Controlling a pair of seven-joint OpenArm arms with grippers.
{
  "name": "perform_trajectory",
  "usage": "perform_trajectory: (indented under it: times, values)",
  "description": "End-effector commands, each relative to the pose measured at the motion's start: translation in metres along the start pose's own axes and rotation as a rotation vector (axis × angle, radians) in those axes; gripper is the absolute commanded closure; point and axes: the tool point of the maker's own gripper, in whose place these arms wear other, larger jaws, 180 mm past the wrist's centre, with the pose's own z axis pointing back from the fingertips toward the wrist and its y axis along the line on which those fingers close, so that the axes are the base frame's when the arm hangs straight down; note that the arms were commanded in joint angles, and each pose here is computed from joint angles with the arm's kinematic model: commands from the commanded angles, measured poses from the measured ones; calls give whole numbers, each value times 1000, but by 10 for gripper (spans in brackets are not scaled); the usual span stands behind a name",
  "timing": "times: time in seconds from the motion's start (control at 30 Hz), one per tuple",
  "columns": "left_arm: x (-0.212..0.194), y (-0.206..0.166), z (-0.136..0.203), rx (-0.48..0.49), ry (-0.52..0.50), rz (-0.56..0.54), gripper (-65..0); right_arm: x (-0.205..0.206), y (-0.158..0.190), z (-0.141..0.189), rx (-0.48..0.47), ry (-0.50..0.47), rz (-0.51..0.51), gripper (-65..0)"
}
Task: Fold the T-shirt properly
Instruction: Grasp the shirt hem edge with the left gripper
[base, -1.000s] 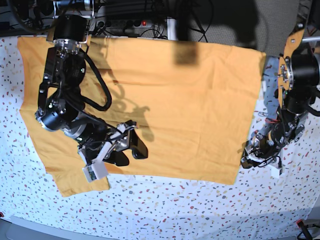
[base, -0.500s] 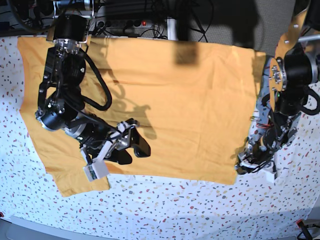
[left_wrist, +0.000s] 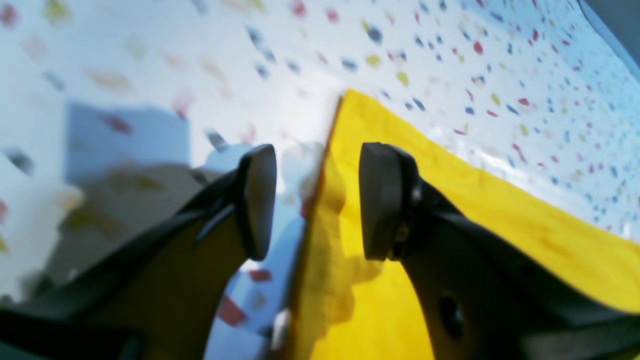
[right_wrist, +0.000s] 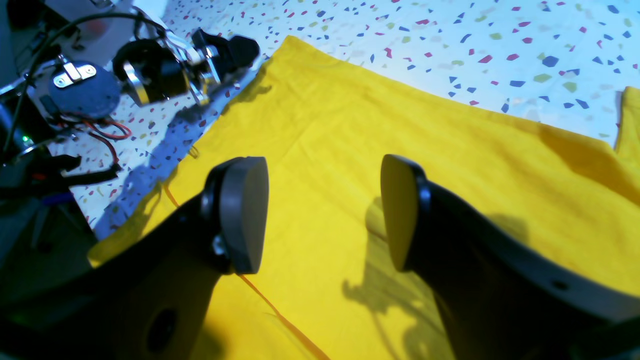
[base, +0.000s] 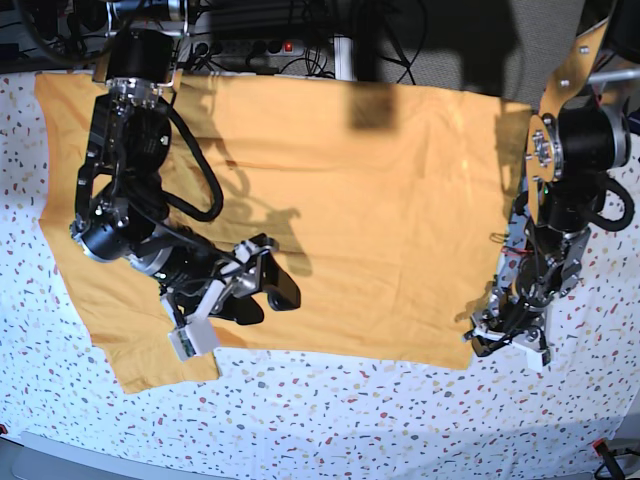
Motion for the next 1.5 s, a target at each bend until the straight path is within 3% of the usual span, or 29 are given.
perform_trajectory:
  times: [0.0,0.17,0.27,0.63,1.0,1.1,1.17,1.2,1.37,1.47]
  values:
    - [42,-10,-3,-26,-104,-46,-264,19,4,2,17,-60,29,-356]
    - [41,12,-2,125,-115,-83,-264,19,4,3,18,-60,28,-356]
    - [28,16,-2,166,-98,-92,-264,19,4,2,18,-60,28,-356]
    - [-26,-24,-11,73,56,-293,-264,17,4,2,18,-49,28,-356]
    - [-34,-54,-18,22,46,-286,-262,17,4,2,17,-48,29,-356]
    - [-32,-51,-17,27,41,-289,-186,17,4,2,17,-48,29,-356]
    - [-30,-49,-17,29,35,-290,-35,17,4,2,17,-48,29,-356]
    - [-29,-48,-16,32,32,-291,0,17,4,2,17,-48,29,-356]
    - [-16,-47,-16,33,15,-309,0,17,2,2,7,-44,35,-356]
    - [0,-52,-16,25,-1,-326,0,19,-11,3,-60,-43,78,-356]
